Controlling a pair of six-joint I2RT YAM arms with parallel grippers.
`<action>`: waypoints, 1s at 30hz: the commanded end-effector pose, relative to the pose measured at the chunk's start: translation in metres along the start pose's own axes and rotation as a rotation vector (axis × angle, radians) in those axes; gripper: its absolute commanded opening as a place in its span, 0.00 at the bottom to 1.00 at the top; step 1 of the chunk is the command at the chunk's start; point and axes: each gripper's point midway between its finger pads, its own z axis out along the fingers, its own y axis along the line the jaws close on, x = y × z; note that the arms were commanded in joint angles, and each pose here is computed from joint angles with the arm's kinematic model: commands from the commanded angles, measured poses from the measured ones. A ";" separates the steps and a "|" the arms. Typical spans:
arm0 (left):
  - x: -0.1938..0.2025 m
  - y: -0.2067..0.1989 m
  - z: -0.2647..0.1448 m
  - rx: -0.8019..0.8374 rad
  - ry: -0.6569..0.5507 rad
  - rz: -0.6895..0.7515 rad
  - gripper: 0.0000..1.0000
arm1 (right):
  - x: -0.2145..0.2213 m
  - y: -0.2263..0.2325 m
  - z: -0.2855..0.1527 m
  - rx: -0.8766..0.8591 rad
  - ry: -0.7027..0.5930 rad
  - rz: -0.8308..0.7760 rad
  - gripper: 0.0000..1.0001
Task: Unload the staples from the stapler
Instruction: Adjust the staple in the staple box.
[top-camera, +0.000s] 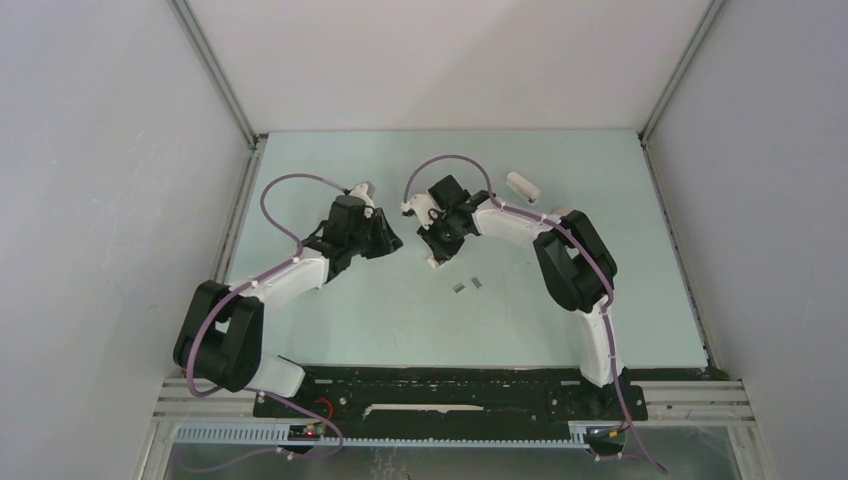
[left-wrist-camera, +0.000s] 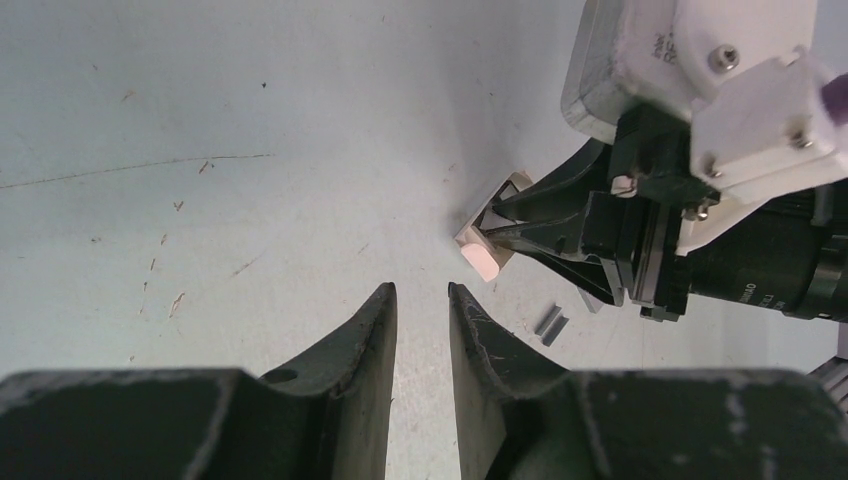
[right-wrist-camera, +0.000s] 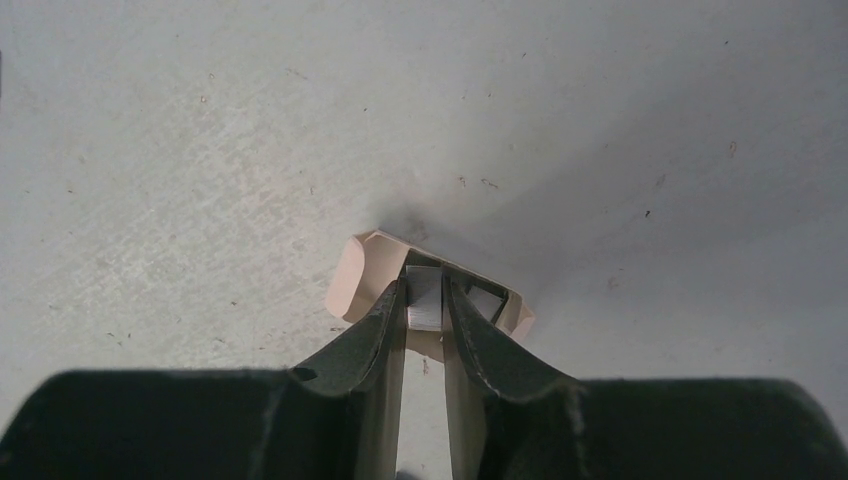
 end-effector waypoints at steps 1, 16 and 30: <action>-0.009 -0.005 -0.008 0.023 -0.045 -0.003 0.31 | -0.009 0.002 -0.006 0.034 -0.021 -0.045 0.27; -0.013 -0.007 -0.012 0.028 -0.060 -0.003 0.31 | -0.023 -0.012 -0.022 0.166 -0.094 0.064 0.06; -0.011 -0.006 -0.013 0.027 -0.062 -0.004 0.31 | -0.029 -0.016 -0.033 0.224 -0.136 0.176 0.01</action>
